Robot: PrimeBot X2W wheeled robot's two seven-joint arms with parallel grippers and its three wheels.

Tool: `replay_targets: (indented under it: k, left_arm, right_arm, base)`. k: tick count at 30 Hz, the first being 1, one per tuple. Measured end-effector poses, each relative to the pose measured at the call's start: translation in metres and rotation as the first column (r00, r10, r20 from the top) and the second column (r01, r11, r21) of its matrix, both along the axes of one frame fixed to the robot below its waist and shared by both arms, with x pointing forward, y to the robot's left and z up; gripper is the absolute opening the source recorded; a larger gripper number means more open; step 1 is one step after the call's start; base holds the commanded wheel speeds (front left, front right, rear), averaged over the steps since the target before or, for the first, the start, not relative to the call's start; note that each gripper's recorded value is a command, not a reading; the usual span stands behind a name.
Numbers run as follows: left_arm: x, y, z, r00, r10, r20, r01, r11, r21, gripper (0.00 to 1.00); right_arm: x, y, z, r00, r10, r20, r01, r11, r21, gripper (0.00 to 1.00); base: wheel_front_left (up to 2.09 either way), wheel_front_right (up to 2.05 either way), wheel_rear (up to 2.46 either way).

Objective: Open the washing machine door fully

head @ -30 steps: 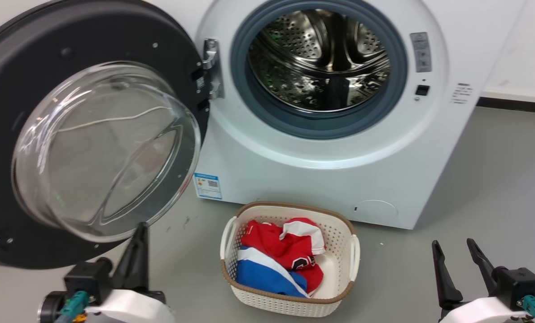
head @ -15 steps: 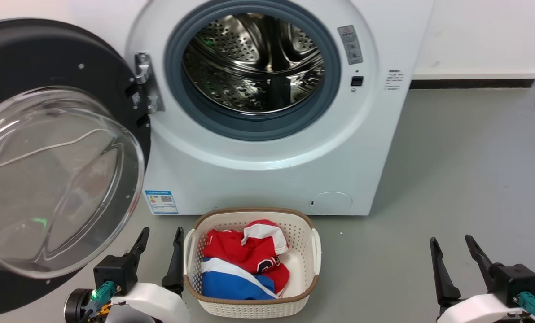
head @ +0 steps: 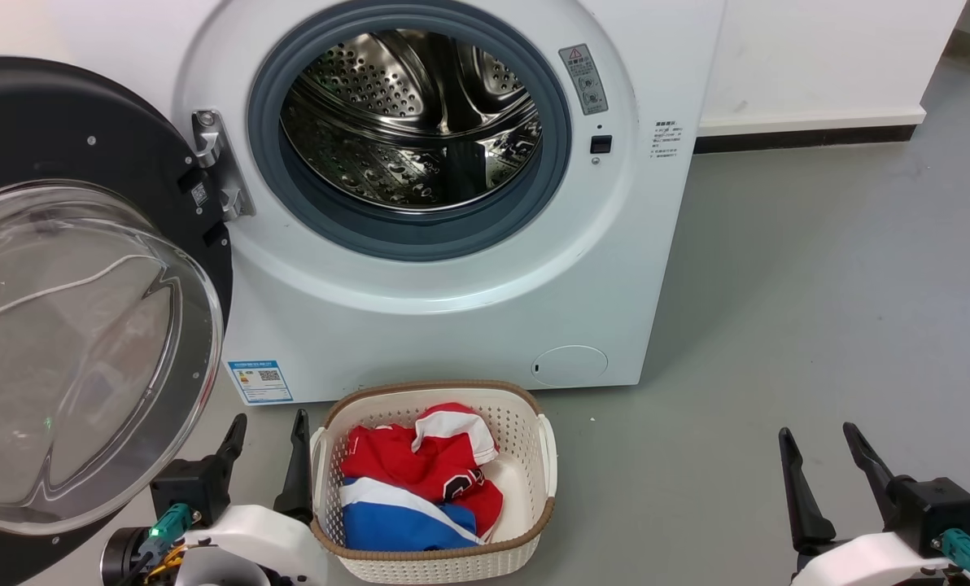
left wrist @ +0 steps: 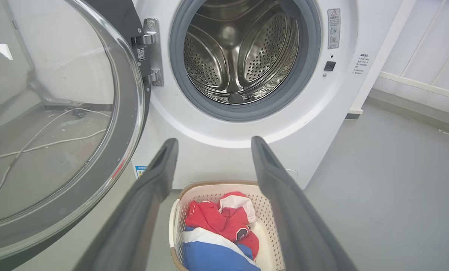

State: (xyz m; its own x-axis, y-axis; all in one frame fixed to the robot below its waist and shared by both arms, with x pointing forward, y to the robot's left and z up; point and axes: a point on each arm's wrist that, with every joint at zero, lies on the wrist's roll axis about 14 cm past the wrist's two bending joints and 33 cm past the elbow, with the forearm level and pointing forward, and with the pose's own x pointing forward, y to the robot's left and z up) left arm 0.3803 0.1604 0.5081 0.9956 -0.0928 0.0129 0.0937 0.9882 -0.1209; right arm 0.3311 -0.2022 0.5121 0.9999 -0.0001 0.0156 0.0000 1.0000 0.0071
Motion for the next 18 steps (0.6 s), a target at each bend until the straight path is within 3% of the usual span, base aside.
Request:
replay_targets:
  k: [18]
  left_arm:
    - [-0.0017,0.0065,-0.0002,1.000,0.023,0.010,-0.023,1.000,0.000,1.00]
  right_arm:
    - [0.0024,0.0051,0.0012,1.000,0.016,0.006,-0.016,1.000,0.010,1.00]
  base:
    - [0.00,0.00,0.00]
